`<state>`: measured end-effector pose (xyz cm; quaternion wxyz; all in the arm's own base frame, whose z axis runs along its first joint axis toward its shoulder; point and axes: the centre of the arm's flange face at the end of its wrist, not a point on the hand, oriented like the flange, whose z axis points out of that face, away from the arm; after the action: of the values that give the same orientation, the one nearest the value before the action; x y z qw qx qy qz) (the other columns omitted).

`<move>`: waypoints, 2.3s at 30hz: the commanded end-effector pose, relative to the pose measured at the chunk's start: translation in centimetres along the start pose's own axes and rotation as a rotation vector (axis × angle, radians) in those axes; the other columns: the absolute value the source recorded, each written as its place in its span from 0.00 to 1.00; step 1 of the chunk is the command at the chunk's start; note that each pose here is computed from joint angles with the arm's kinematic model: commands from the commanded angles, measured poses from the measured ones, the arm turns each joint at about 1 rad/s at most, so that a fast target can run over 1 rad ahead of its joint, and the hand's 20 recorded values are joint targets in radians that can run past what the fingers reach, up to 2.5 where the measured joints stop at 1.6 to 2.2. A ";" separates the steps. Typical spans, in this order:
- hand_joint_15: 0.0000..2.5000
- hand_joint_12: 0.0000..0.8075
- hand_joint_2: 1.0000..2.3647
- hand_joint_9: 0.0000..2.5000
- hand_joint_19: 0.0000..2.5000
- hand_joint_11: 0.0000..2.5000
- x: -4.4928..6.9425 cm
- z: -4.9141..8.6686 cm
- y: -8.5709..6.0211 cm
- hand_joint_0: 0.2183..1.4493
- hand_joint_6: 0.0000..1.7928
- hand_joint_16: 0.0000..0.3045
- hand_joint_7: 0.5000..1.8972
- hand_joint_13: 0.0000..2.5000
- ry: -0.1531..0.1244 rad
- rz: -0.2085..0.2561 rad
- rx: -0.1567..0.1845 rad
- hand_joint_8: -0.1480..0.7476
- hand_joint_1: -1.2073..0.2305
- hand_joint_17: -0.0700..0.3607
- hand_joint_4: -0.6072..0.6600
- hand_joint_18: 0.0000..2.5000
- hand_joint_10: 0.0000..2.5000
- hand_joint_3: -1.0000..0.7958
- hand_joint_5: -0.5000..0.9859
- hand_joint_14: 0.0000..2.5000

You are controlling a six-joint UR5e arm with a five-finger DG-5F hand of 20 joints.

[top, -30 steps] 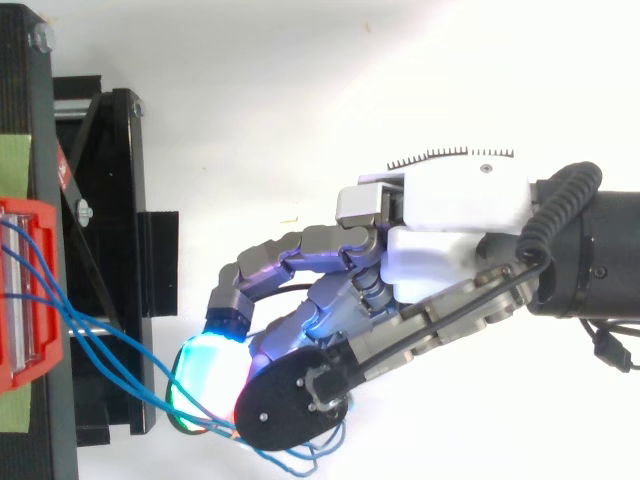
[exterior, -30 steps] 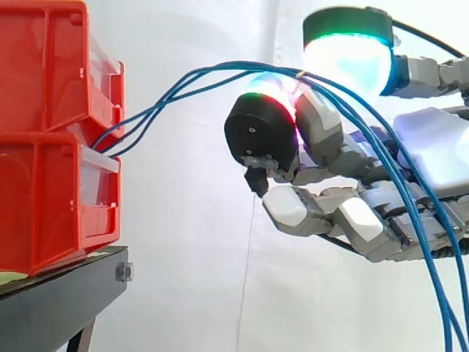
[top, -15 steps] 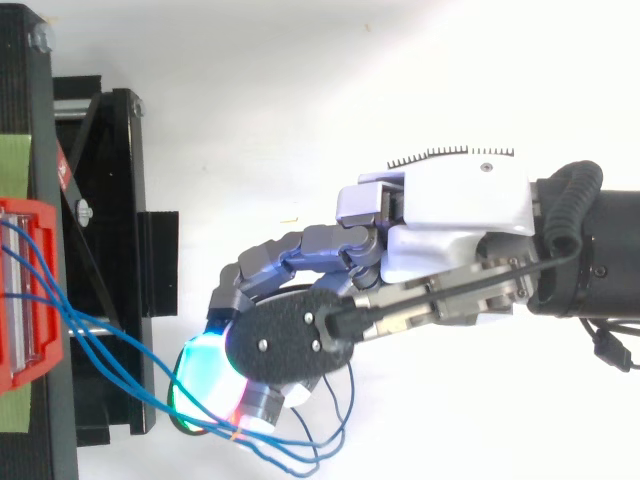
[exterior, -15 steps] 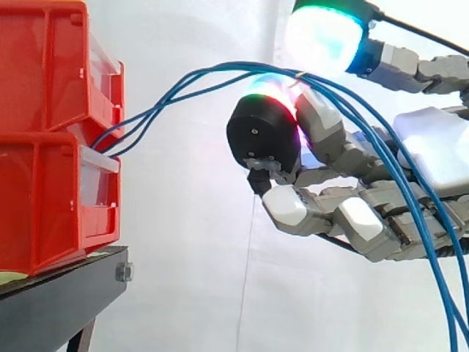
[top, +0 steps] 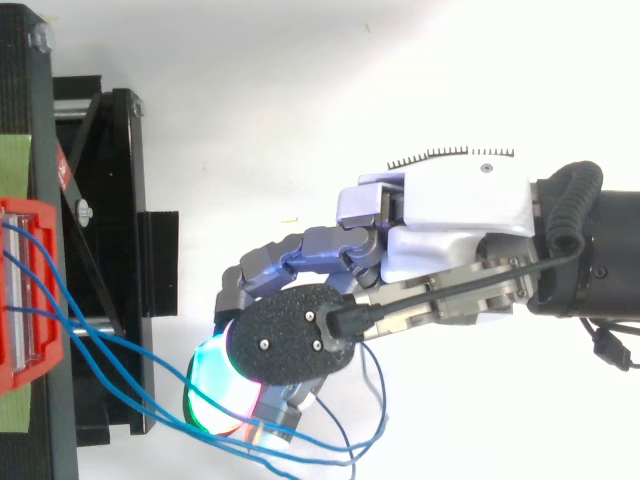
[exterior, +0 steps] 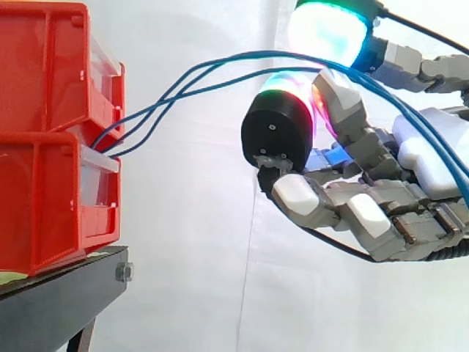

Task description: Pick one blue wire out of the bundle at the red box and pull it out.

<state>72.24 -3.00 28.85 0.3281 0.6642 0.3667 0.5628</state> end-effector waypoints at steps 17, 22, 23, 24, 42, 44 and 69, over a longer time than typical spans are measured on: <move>0.10 0.43 0.00 0.48 0.23 0.04 -1.1 -0.3 -1.6 0.17 0.28 0.21 0.41 0.26 -0.002 -0.003 0.002 0.35 0.44 0.49 0.60 0.23 0.00 0.28 0.38 0.00; 0.10 0.41 0.00 0.50 0.23 0.02 -1.1 -0.3 -1.6 0.19 0.28 0.20 0.42 0.27 -0.001 -0.004 0.001 0.32 0.49 0.48 0.59 0.24 0.00 0.28 0.39 0.00; 0.10 0.41 0.00 0.50 0.23 0.02 -1.1 -0.3 -1.6 0.19 0.28 0.20 0.42 0.27 -0.001 -0.004 0.001 0.32 0.49 0.48 0.59 0.24 0.00 0.28 0.39 0.00; 0.10 0.41 0.00 0.50 0.23 0.03 -1.0 -0.3 -1.6 0.19 0.28 0.20 0.42 0.27 0.000 -0.006 0.002 0.32 0.50 0.48 0.59 0.24 0.00 0.28 0.39 0.00; 0.12 0.49 0.00 0.42 0.24 0.10 -1.0 -0.3 -1.6 0.19 0.28 0.22 0.36 0.22 0.000 -0.006 0.002 0.43 0.54 0.52 0.67 0.19 0.00 0.28 0.33 0.00; 0.12 0.48 0.00 0.42 0.25 0.13 -1.0 -0.3 -1.6 0.20 0.28 0.22 0.46 0.22 0.000 -0.007 0.002 0.42 0.52 0.51 0.64 0.18 0.01 0.28 0.34 0.01; 0.14 0.46 0.01 0.39 0.26 0.23 -1.0 -0.3 -1.6 0.28 0.41 0.20 0.40 0.21 0.001 -0.021 0.001 0.43 0.31 0.48 0.60 0.16 0.01 0.39 0.28 0.01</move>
<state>71.68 -3.05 27.00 0.3336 0.6603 0.3737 0.5595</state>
